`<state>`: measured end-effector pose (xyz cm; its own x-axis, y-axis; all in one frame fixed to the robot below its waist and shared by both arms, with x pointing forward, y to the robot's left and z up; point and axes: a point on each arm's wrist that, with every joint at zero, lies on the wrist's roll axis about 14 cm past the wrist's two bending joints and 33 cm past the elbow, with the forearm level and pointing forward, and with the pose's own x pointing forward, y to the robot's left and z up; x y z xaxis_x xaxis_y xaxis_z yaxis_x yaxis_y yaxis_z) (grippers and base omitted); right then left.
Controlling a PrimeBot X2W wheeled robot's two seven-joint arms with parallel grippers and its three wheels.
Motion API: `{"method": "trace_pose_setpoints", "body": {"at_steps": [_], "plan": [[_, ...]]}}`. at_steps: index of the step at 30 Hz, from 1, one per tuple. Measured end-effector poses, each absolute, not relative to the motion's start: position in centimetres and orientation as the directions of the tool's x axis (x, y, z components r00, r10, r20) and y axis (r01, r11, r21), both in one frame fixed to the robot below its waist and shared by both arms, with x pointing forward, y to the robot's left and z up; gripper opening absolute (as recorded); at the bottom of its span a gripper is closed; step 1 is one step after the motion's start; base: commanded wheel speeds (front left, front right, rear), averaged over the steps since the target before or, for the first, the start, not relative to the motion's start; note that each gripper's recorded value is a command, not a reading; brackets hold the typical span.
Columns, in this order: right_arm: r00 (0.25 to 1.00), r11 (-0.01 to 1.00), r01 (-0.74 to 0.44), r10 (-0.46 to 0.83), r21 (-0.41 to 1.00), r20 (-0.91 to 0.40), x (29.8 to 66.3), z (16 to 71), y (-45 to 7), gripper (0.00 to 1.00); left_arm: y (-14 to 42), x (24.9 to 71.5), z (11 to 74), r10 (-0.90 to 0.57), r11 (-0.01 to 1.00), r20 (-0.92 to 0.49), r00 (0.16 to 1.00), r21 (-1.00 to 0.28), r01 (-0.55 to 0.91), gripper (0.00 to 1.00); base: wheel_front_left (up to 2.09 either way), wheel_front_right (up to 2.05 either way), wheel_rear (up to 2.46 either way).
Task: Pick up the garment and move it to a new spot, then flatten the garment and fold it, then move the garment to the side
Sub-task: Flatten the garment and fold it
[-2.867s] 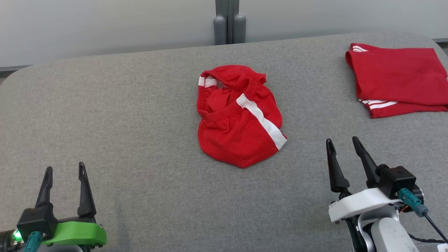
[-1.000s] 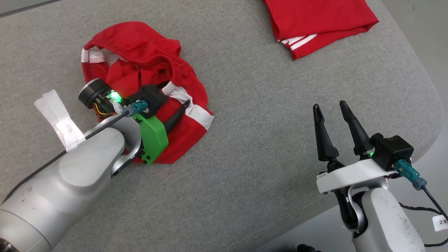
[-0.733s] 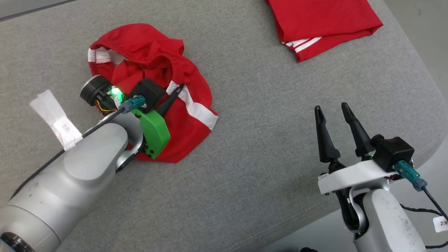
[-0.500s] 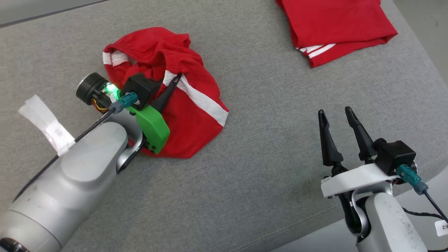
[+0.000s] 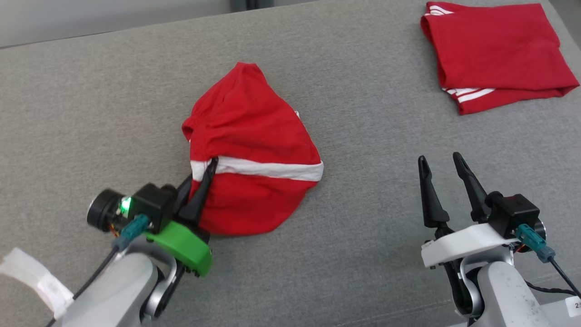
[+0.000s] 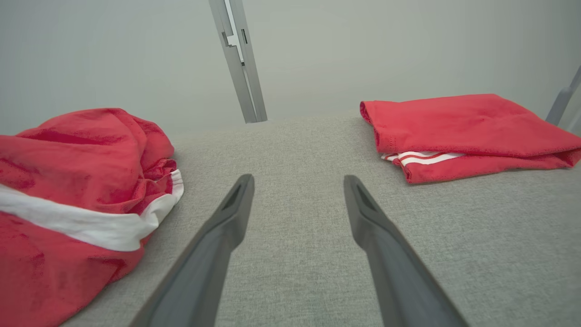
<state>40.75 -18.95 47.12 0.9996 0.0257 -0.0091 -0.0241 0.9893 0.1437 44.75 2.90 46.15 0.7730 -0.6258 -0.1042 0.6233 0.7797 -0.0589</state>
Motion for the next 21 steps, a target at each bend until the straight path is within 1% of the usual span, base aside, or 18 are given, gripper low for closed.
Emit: {"method": "trace_pose_setpoints", "body": {"at_steps": [4, 9, 13, 16, 17, 18, 21], "plan": [[0.998, 0.987, -0.065, 0.066, 0.149, -0.007, 41.3, 47.1, -17.5, 1.0, 5.9, 42.1, 45.0, -0.54, 0.842, -0.142, 0.83, -0.104, 0.53, 0.0, 0.0, 0.0, 0.0], [0.993, 0.981, -0.116, 0.117, 0.156, -0.001, 41.9, 47.0, -15.7, 1.0, 10.4, 40.2, 43.8, -0.403, 0.915, -0.185, 0.896, -0.106, 0.389, 0.0, 0.0, 0.0, 0.0], [0.99, 0.977, -0.138, 0.14, 0.16, -0.002, 42.2, 46.9, -14.9, 1.0, 12.9, 39.2, 43.0, -0.313, 0.948, -0.21, 0.926, -0.13, 0.291, 0.0, 0.0, 0.0, 0.0], [0.989, 0.977, -0.143, 0.146, 0.16, -0.005, 42.3, 46.8, -14.7, 1.0, 13.5, 38.6, 42.4, -0.288, 0.954, -0.225, 0.931, -0.15, 0.259, 0.0, 0.0, 0.0, 0.0], [0.989, 0.977, -0.143, 0.146, 0.161, -0.006, 42.3, 46.8, -14.6, 1.0, 13.6, 38.5, 42.2, -0.288, 0.955, -0.227, 0.93, -0.144, 0.26, 0.88, 0.0, 0.0, 0.0], [0.989, 0.977, -0.143, 0.146, 0.16, -0.007, 42.3, 46.8, -14.7, 1.0, 13.6, 38.5, 42.4, -0.284, 0.957, -0.219, 0.933, -0.125, 0.262, 1.0, 0.0, 0.0, 0.0], [0.989, 0.977, -0.144, 0.147, 0.159, -0.005, 42.3, 46.9, -14.6, 1.0, 13.8, 39.3, 43.7, -0.262, 0.961, -0.165, 0.951, -0.137, 0.241, 1.0, 0.0, 0.0, 0.0]]}}
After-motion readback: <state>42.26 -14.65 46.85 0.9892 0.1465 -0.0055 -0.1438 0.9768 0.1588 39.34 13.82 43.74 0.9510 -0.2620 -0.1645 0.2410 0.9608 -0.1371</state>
